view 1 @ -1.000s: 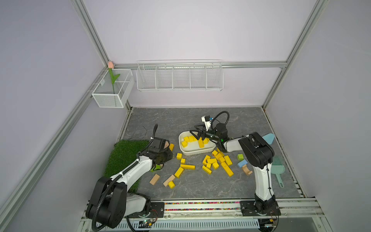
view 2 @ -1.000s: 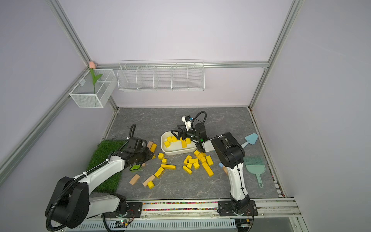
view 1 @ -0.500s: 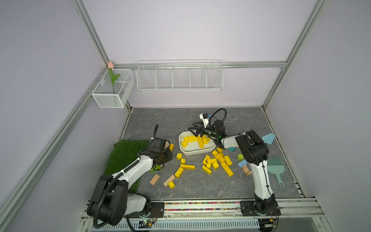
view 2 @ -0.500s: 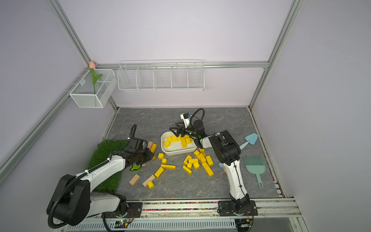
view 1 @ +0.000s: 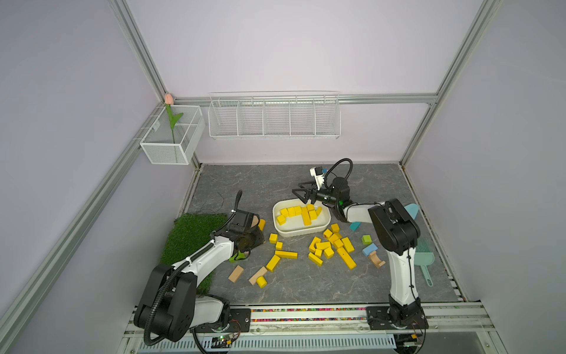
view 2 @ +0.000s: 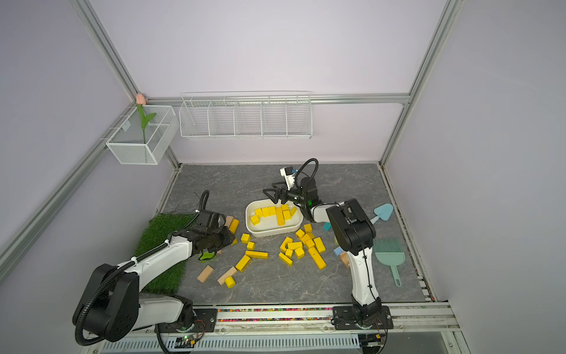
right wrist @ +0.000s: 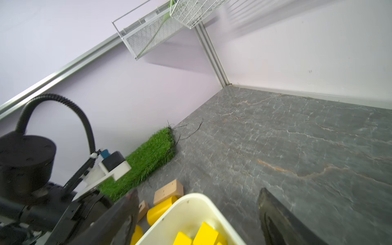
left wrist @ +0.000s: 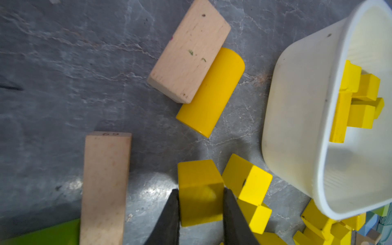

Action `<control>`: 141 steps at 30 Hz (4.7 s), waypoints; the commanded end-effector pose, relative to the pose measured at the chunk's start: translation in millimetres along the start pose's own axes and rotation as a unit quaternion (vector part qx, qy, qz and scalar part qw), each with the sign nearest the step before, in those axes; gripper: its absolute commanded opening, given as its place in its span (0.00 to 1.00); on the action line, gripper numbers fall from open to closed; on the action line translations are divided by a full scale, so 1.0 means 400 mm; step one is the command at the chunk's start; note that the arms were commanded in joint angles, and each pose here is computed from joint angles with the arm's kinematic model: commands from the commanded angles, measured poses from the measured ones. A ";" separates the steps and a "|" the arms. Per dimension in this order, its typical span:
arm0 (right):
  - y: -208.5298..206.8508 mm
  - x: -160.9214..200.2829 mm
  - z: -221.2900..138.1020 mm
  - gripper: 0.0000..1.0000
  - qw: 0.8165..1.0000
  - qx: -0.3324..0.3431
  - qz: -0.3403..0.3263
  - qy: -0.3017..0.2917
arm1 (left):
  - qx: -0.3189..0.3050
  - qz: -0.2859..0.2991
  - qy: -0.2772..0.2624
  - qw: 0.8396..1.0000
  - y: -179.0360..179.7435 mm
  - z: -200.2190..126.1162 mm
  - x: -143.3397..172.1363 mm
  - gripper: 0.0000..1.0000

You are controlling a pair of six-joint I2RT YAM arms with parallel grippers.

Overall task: Pick out the yellow building blocks
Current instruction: Move the storage box to the center of the board.

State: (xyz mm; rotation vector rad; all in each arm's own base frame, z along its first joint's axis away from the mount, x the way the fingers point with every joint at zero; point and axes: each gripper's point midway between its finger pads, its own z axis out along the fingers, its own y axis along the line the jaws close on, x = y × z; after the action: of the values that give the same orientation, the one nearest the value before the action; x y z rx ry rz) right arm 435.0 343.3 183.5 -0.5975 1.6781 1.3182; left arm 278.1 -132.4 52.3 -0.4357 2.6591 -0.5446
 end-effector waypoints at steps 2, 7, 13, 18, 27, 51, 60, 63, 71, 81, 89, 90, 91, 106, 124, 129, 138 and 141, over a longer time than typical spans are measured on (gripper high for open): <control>0.151 -0.094 -0.105 0.88 0.999 0.016 -0.044 0.001 | 0.008 0.000 -0.022 1.000 -0.014 -0.016 -0.027 0.00; 0.218 -0.075 -0.248 0.88 0.990 0.128 -0.018 0.048 | 0.015 -0.001 -0.029 0.999 -0.016 -0.027 -0.027 0.00; 0.221 0.019 -0.426 0.88 0.955 0.264 0.110 0.076 | 0.044 0.020 -0.041 0.998 -0.044 -0.057 -0.022 0.00; 0.236 0.136 -0.515 0.88 0.937 0.288 0.186 0.071 | 0.046 0.048 -0.060 0.996 -0.080 -0.106 -0.036 0.00; 0.200 0.314 -0.657 0.88 0.898 0.371 0.227 0.067 | 0.056 0.129 -0.076 0.987 -0.222 -0.207 -0.074 0.00; 0.152 0.348 -0.693 0.89 0.873 0.416 0.250 0.056 | 0.097 0.260 0.036 0.960 -0.667 0.077 -0.044 0.00; 0.140 0.357 -0.681 0.89 0.870 0.414 0.257 0.069 | 0.111 0.263 0.065 0.956 -0.740 0.156 0.008 0.00; 0.145 0.353 -0.684 0.89 0.873 0.412 0.254 0.063 | 0.107 0.265 0.071 0.956 -0.743 0.173 0.017 0.00; 0.149 0.351 -0.693 0.89 0.874 0.412 0.254 0.051 | 0.095 0.256 0.085 0.958 -0.728 0.213 0.033 0.00; 0.148 0.352 -0.693 0.89 0.874 0.410 0.255 0.052 | 0.090 0.251 0.093 0.959 -0.722 0.238 0.042 0.00; 0.148 0.350 -0.695 0.89 0.874 0.410 0.255 0.049 | 0.055 0.252 0.090 0.962 -0.697 0.261 0.032 0.00; 0.148 0.350 -0.695 0.89 0.875 0.409 0.255 0.049 | 0.055 0.252 0.089 0.962 -0.699 0.262 0.030 0.00; 0.148 0.350 -0.695 0.89 0.875 0.410 0.255 0.048 | 0.054 0.253 0.087 0.962 -0.701 0.263 0.027 0.00; 0.146 0.353 -0.694 0.89 0.874 0.409 0.258 0.050 | 0.026 0.261 0.076 0.962 -0.713 0.293 -0.004 0.00; 0.148 0.351 -0.695 0.89 0.875 0.407 0.258 0.047 | 0.013 0.262 0.049 0.964 -0.707 0.251 -0.038 0.37; 0.148 0.351 -0.695 0.89 0.875 0.406 0.259 0.047 | 0.021 0.259 0.030 0.965 -0.720 0.187 -0.075 0.53; 0.150 0.353 -0.697 0.89 0.875 0.406 0.259 0.048 | 0.044 0.233 -0.005 0.972 -0.667 0.041 -0.135 0.56; 0.149 0.352 -0.697 0.89 0.875 0.405 0.259 0.046 | 0.043 0.228 -0.020 0.973 -0.620 -0.014 -0.144 0.55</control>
State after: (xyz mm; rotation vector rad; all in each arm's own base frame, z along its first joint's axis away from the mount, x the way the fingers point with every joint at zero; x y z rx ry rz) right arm 222.8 122.3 105.7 0.3057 2.3500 0.7621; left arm 383.7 -344.1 167.6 0.2097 2.6009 -0.5098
